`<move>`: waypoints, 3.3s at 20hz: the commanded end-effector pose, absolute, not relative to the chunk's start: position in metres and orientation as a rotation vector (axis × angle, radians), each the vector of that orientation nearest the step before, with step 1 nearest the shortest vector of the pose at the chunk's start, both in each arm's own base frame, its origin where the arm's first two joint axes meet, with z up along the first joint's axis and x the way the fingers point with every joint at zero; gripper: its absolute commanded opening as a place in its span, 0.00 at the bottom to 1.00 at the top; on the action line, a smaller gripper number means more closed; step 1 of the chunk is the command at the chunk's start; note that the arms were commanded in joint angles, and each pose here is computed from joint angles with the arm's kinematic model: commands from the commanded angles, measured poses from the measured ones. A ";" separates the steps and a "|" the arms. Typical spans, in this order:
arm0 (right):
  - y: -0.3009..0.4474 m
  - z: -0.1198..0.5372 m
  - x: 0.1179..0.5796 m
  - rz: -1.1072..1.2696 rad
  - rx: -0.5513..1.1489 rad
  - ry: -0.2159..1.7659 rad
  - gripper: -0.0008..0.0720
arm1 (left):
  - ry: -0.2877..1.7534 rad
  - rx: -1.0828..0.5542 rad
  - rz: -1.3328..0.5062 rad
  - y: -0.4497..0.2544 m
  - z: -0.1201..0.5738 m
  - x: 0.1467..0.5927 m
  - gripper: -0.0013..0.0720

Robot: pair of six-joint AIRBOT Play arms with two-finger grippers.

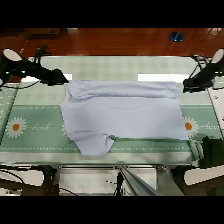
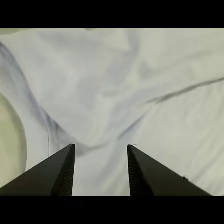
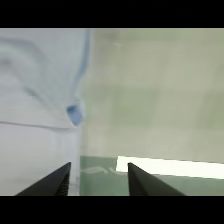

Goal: Fold the shirts.

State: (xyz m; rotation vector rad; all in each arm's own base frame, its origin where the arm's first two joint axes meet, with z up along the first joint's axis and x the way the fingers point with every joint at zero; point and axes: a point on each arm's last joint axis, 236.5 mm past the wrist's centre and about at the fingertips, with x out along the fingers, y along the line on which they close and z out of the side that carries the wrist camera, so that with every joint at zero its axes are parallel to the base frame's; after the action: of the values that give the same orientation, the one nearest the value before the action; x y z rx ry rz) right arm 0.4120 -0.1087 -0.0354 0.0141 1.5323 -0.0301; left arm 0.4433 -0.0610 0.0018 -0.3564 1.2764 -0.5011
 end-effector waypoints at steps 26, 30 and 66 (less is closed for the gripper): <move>-0.099 0.001 0.297 -0.002 0.490 1.385 0.67 | 1.661 -0.541 -0.486 -0.112 -0.097 0.194 0.76; -0.098 0.002 0.296 0.000 0.490 1.386 0.67 | 1.653 -0.573 -0.480 -0.116 -0.095 0.197 0.73; -0.062 -0.099 0.199 -0.030 0.687 1.603 0.83 | 1.660 -0.547 -0.548 -0.136 -0.091 0.192 0.05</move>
State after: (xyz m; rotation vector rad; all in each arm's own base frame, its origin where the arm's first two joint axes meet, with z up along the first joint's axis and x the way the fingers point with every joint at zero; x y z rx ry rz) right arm 0.1968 -0.0656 -0.0914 0.6665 1.6285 -0.0196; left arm 0.1919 -0.1363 -0.0909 -0.5472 1.6591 -0.5482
